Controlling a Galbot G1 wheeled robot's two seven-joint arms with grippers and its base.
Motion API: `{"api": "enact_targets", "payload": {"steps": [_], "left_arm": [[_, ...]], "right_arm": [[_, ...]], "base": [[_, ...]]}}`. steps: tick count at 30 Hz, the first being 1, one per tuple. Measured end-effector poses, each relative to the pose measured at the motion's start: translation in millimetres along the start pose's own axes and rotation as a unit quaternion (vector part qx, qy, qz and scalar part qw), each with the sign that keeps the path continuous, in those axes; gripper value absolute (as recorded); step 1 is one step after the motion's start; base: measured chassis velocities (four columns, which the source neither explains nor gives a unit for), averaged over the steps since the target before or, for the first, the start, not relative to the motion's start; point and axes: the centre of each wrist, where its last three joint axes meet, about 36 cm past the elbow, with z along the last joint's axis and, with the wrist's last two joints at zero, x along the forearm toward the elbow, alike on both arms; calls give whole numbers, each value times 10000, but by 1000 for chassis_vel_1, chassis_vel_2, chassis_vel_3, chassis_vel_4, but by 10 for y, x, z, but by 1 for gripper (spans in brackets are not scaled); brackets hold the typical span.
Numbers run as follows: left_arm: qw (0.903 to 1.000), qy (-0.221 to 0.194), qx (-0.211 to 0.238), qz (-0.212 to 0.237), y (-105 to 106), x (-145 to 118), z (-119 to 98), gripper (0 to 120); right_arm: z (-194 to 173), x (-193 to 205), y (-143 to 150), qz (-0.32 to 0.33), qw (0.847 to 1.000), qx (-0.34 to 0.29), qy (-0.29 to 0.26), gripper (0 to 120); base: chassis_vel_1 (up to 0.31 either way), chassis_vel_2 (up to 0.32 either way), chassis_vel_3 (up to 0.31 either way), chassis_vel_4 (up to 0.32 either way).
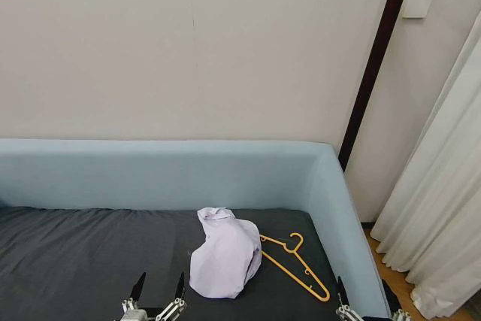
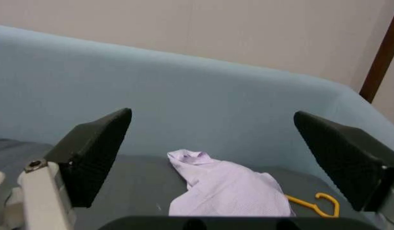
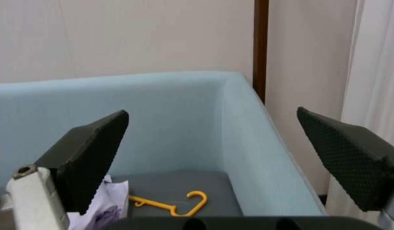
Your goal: Pick up the clothes from the sofa and hang them on the clothes hanger.
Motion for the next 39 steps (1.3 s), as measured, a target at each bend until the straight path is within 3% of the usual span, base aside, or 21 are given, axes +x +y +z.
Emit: {"api": "enact_targets", "payload": {"steps": [22,32,39], "left_arm": [[9999,95,-24,106,-59,31,64,100],[9995,287,-121,44,43,99,211,100],[9987,485,-106,81,23,176,328,100]], "right_arm": [[-25,24,39,19,9999,3,110,100],[-212,-272,-156,-341,9932,-495,999,100],[-416,-896,-460,-982,9795,-601,1652,100]], "base": [[0,0,0,0],[0,0,0,0],[0,0,0,0]]}}
